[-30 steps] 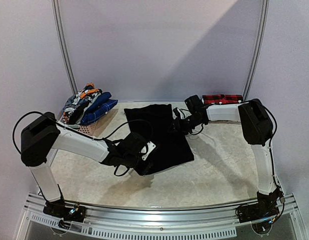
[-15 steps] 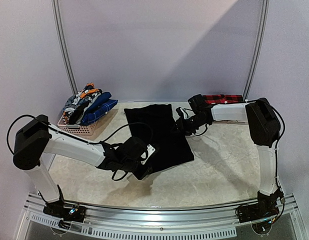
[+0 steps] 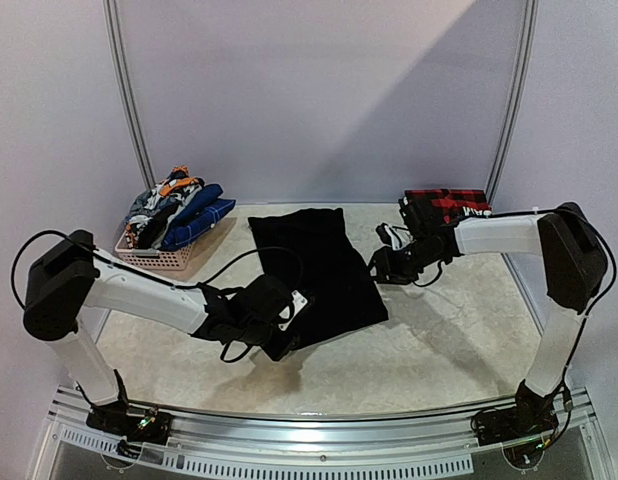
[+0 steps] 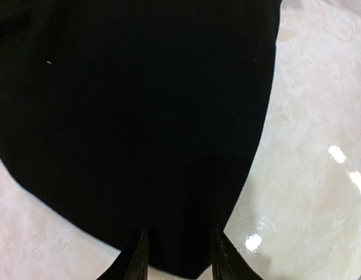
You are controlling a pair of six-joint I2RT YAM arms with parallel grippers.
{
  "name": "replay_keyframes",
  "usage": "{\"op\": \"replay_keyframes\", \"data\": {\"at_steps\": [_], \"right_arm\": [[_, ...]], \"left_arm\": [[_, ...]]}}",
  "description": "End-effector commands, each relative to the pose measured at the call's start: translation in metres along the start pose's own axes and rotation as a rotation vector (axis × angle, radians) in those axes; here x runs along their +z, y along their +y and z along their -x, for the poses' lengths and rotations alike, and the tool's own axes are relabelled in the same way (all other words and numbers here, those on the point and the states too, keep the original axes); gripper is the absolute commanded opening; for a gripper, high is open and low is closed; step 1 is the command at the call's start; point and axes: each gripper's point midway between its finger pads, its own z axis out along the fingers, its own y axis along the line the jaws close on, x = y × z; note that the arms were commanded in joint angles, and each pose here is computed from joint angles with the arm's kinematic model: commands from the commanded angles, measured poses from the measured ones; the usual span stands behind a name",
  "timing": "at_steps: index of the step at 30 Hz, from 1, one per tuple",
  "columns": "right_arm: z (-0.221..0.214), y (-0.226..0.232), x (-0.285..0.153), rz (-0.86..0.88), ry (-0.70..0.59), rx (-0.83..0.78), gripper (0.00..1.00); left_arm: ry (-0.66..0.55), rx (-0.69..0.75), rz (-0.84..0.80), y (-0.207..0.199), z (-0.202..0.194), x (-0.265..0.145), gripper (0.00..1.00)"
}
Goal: Fold and stack the mixed laundry pile
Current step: Fold the rectangle-folded T-shirt at the center of the board, then pick up the 2/3-rectangle-folded T-shirt from the center of the board.
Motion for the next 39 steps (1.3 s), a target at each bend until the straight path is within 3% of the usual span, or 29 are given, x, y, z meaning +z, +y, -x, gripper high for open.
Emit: {"op": "replay_keyframes", "data": {"at_steps": [1, 8, 13, 22, 39], "right_arm": [[-0.019, -0.011, -0.022, -0.048, -0.028, 0.04, 0.54], [-0.053, -0.021, -0.046, -0.083, -0.023, 0.092, 0.76], [-0.074, -0.025, -0.047, -0.074, 0.01, 0.128, 0.85], [-0.082, -0.031, -0.04, -0.041, 0.027, 0.174, 0.88], [-0.085, -0.04, -0.019, 0.0, 0.072, 0.22, 0.86]], "left_arm": [[-0.013, 0.051, 0.068, 0.005, 0.005, -0.026, 0.38], [-0.108, 0.212, 0.216, 0.007, 0.015, -0.048, 0.39], [-0.046, 0.278, 0.174, 0.0, 0.002, -0.048, 0.44], [-0.05, 0.325, 0.178, -0.002, -0.011, -0.048, 0.62], [0.012, 0.406, 0.156, -0.012, -0.023, -0.023, 0.62]]}}
